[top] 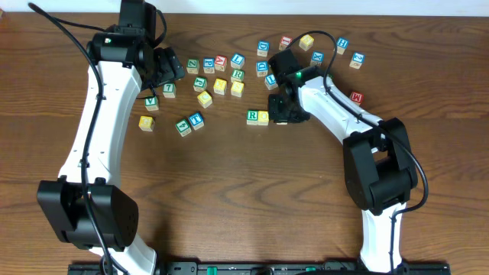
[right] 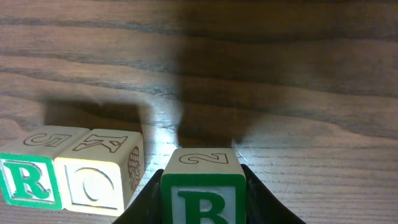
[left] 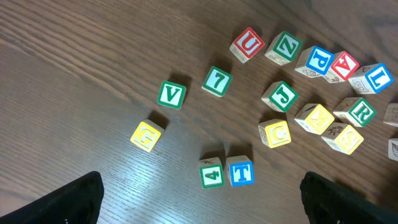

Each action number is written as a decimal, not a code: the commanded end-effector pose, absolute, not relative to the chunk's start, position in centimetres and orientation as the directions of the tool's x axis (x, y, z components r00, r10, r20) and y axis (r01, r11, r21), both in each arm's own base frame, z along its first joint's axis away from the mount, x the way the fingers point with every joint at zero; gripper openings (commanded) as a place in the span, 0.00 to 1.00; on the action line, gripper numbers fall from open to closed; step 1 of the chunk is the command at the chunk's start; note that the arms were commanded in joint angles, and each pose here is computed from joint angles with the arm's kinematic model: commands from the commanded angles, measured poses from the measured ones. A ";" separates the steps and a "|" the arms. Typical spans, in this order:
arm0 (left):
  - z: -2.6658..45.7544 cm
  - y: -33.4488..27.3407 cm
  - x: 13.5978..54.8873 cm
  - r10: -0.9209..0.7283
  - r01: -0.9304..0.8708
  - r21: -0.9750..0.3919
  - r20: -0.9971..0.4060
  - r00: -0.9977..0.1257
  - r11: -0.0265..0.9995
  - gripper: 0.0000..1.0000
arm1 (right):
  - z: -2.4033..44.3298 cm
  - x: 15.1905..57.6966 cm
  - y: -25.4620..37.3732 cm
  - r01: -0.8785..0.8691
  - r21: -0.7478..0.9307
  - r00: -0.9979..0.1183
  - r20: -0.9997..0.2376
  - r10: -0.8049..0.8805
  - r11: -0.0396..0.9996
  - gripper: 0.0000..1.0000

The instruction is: Spell out ROBOT

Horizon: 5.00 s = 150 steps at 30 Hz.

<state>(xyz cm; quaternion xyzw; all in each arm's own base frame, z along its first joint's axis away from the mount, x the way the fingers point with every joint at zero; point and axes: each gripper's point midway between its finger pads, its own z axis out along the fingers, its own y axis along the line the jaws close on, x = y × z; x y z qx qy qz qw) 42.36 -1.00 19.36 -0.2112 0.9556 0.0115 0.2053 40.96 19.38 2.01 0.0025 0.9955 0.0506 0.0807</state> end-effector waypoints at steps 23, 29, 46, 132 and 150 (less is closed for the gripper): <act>20.1 -0.6 42.1 -0.393 -0.407 -0.057 -0.414 -0.821 0.912 1.00 | 1.5 41.3 19.1 0.016 0.078 -0.984 -0.177 0.029 0.997 0.32; 20.1 -0.6 42.1 -0.393 -0.407 -0.057 -0.414 -0.821 0.912 1.00 | 4.5 42.1 19.0 0.023 0.114 -0.973 -0.227 0.048 0.993 0.33; 20.1 -0.6 42.1 -0.393 -0.407 -0.057 -0.414 -0.821 0.912 1.00 | 6.4 42.0 14.5 0.126 0.092 -0.966 -0.215 0.144 0.988 0.14; 20.1 -0.6 42.1 -0.393 -0.407 -0.057 -0.414 -0.821 0.912 1.00 | 18.3 46.8 16.6 -0.138 0.201 -0.912 -0.408 -0.046 0.970 0.29; 20.1 -0.6 42.1 -0.393 -0.407 -0.057 -0.414 -0.821 0.912 1.00 | 25.1 48.9 11.4 -0.104 0.177 -0.854 -0.521 0.004 0.979 0.44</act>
